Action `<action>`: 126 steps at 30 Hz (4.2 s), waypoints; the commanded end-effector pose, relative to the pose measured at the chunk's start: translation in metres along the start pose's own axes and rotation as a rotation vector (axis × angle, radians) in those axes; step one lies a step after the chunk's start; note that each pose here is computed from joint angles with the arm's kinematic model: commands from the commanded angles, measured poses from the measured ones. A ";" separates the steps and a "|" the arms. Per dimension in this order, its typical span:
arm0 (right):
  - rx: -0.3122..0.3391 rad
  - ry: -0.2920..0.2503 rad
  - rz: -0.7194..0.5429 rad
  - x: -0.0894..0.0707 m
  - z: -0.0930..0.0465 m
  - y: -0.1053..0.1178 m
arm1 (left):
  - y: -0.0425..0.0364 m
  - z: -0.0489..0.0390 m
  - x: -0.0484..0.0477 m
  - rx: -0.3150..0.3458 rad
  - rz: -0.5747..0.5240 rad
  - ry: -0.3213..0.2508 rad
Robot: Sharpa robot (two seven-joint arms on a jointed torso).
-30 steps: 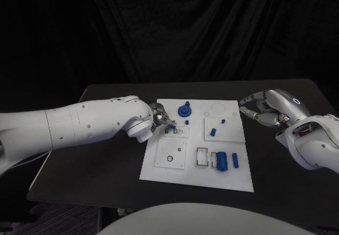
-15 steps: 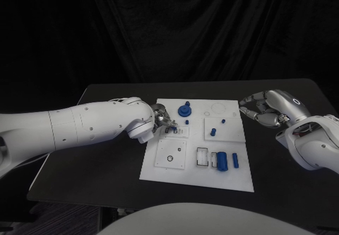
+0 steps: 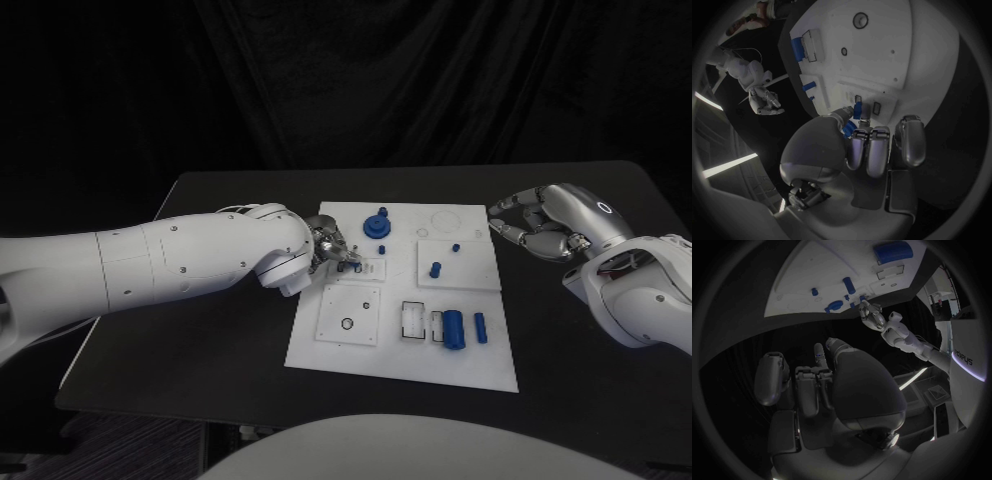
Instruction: Assemble the parts on the task board
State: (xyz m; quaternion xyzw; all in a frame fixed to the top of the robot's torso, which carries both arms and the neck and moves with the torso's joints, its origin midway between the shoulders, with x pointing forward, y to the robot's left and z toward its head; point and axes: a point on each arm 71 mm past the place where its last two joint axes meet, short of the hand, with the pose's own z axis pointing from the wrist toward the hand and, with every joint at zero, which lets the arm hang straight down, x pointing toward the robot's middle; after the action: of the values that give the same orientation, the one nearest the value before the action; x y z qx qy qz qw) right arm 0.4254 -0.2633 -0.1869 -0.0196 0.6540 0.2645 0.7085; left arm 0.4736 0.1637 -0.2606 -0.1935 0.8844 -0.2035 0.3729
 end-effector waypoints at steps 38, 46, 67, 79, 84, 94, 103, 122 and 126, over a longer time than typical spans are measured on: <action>0.041 0.026 -0.005 0.003 0.000 -0.003 | 0.0007 -0.0010 0.0053 0.050 0.007 0.017; 0.044 0.029 -0.006 0.003 0.000 -0.004 | 0.0018 -0.0012 0.0056 0.046 0.008 0.021; 0.049 0.039 -0.008 0.004 0.000 -0.004 | 0.0012 -0.0002 0.0088 0.044 0.013 0.033; 0.052 0.043 -0.008 0.004 0.000 -0.004 | 0.0003 0.0015 0.0103 0.038 0.020 0.043; 0.054 0.045 -0.008 0.005 0.000 -0.004 | 0.0015 0.0023 0.0099 0.028 0.021 0.045; 0.058 0.050 -0.009 0.005 -0.001 -0.005 | 0.0055 0.0014 0.0096 0.011 0.025 0.055; 0.058 0.059 -0.010 0.006 0.000 -0.004 | 0.0048 0.0012 0.0129 0.009 0.040 0.084; 0.063 0.072 -0.011 0.007 -0.001 -0.005 | 0.0114 0.0038 0.0126 -0.032 0.064 0.122; 0.064 0.073 -0.011 0.007 -0.001 -0.005 | 0.0080 0.0039 0.0111 0.023 0.049 0.102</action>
State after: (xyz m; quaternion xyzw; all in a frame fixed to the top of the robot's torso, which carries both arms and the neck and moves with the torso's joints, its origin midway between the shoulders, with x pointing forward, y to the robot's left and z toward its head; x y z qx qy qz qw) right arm 0.4270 -0.2643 -0.1939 -0.0145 0.6823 0.2453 0.6885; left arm 0.4715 0.1645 -0.2672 -0.1645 0.9005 -0.2089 0.3442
